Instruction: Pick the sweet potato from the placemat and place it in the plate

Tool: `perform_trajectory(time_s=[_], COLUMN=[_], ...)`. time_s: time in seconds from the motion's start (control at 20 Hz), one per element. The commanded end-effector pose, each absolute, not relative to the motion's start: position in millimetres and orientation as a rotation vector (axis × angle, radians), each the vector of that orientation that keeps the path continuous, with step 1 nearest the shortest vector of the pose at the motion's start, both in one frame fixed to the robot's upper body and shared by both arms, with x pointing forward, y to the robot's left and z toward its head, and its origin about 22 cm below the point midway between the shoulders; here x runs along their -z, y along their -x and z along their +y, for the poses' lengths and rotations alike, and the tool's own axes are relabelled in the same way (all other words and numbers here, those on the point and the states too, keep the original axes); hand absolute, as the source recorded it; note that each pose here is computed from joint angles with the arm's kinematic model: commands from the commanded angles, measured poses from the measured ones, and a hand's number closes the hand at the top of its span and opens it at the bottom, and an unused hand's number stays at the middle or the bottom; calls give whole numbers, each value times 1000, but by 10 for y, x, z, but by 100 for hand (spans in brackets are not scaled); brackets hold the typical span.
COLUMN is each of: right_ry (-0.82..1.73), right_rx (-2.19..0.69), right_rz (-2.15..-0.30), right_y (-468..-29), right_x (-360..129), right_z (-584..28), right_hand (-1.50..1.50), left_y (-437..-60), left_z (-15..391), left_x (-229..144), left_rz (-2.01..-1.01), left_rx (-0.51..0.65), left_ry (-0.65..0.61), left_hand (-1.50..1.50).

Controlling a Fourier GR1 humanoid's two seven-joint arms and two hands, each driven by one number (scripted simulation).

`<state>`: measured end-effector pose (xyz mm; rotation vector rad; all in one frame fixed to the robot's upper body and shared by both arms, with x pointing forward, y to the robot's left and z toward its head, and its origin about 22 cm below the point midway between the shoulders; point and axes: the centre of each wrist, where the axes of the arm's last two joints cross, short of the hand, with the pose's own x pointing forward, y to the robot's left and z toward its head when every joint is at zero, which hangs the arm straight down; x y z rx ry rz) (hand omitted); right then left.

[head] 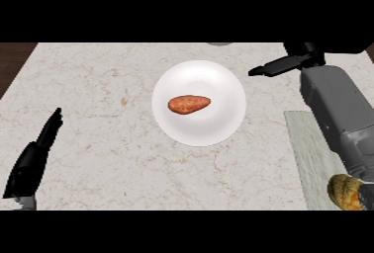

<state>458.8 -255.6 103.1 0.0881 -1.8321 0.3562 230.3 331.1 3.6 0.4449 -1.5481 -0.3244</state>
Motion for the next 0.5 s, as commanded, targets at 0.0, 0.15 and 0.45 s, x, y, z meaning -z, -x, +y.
perform_trajectory(time_s=[0.0, 0.15, 0.45], right_ry=[-118, -65, -45], right_rx=[-369, -394, -351], right_rz=[-1889, -1886, -1892], right_y=[-4489, -4486, -4419], right_x=[-980, -1109, -1132], right_z=[-3028, -3230, -3487], right_hand=[-150, -150, -150], left_y=[-2390, -2385, -2356], left_z=[3211, 3308, 3208], left_x=[-100, -80, -131], left_rz=[-1540, -1553, -1590], left_rx=[325, 330, 348], left_ry=[-441, -427, -401], left_hand=[0, 0, 0])
